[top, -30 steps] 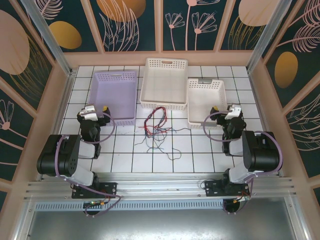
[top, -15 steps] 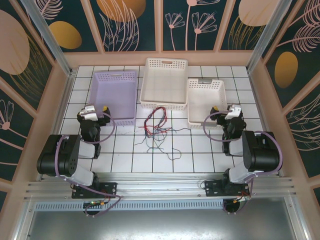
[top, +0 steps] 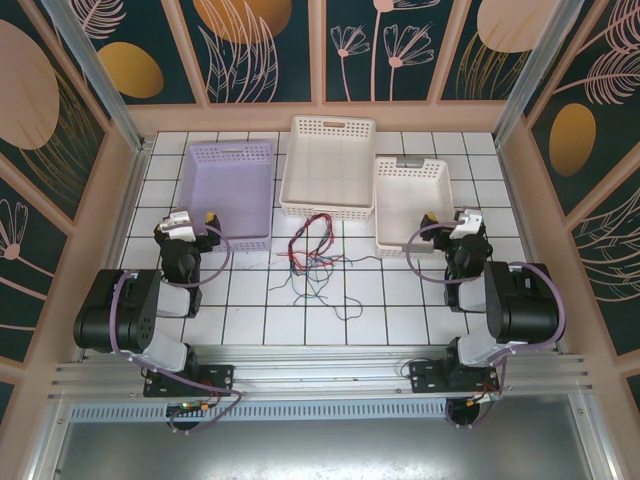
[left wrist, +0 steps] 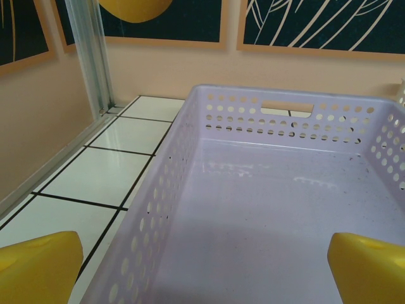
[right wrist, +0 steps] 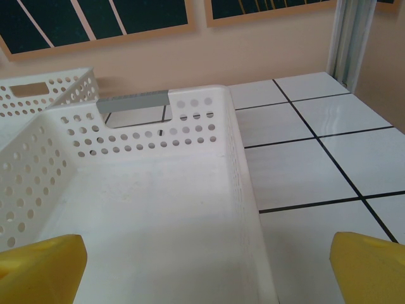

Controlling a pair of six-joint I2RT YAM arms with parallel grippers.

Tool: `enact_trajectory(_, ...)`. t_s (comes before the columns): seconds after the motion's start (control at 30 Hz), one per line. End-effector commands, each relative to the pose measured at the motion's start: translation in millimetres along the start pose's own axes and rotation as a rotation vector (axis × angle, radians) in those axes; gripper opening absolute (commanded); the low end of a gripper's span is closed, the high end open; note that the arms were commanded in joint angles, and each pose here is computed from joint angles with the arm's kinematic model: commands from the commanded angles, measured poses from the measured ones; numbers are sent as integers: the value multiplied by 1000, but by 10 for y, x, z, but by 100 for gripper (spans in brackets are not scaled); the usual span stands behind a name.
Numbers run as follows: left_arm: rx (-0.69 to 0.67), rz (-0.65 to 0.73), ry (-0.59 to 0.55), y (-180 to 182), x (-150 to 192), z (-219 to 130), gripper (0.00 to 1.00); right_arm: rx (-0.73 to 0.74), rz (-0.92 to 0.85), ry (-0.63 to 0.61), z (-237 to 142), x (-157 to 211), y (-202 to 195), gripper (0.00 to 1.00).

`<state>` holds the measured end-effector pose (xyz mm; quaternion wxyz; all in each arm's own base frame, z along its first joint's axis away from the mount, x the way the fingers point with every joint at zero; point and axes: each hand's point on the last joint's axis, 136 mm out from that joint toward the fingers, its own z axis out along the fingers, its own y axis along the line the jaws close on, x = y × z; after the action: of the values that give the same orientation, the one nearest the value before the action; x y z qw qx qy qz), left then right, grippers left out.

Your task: Untangle the cables

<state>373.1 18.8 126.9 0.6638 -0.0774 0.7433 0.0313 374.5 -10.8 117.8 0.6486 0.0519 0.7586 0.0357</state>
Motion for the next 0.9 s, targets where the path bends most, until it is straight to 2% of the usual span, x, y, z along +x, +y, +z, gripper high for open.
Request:
enact_trajectory(0.0, 10, 3, -28, -8, -95, 12, 99, -24, -12, -4, 33, -30, 42, 99)
enact_trajectory(0.17, -31, -17, -65, 72, -199, -68, 99, 10, -21, -11, 17, -187, 60, 99)
enact_trajectory(0.37, 5, -5, -65, 9, -320, -124, 99, 57, 9, -61, -158, -503, 16, 99)
enact_trajectory(0.5, 10, -41, -41, -9, -462, -134, 99, 13, 55, -165, -388, -901, 148, 99)
enact_trajectory(0.63, -14, -202, -38, 25, -758, -212, 99, -208, 194, -256, -635, -1280, 518, 99)
enact_trajectory(0.7, -28, -300, -24, 45, -905, -261, 99, -154, 542, -195, -640, -1370, 380, 99)
enact_trajectory(0.73, -47, -355, -18, 74, -966, -284, 99, -105, 643, -123, -624, -1271, 300, 99)
enact_trajectory(0.8, -91, -488, -39, 156, -1175, -374, 99, -280, 611, -123, -708, -1382, 511, 99)
enact_trajectory(0.87, -132, -628, -39, 231, -1271, -495, 99, -359, 607, -98, -723, -1357, 703, 99)
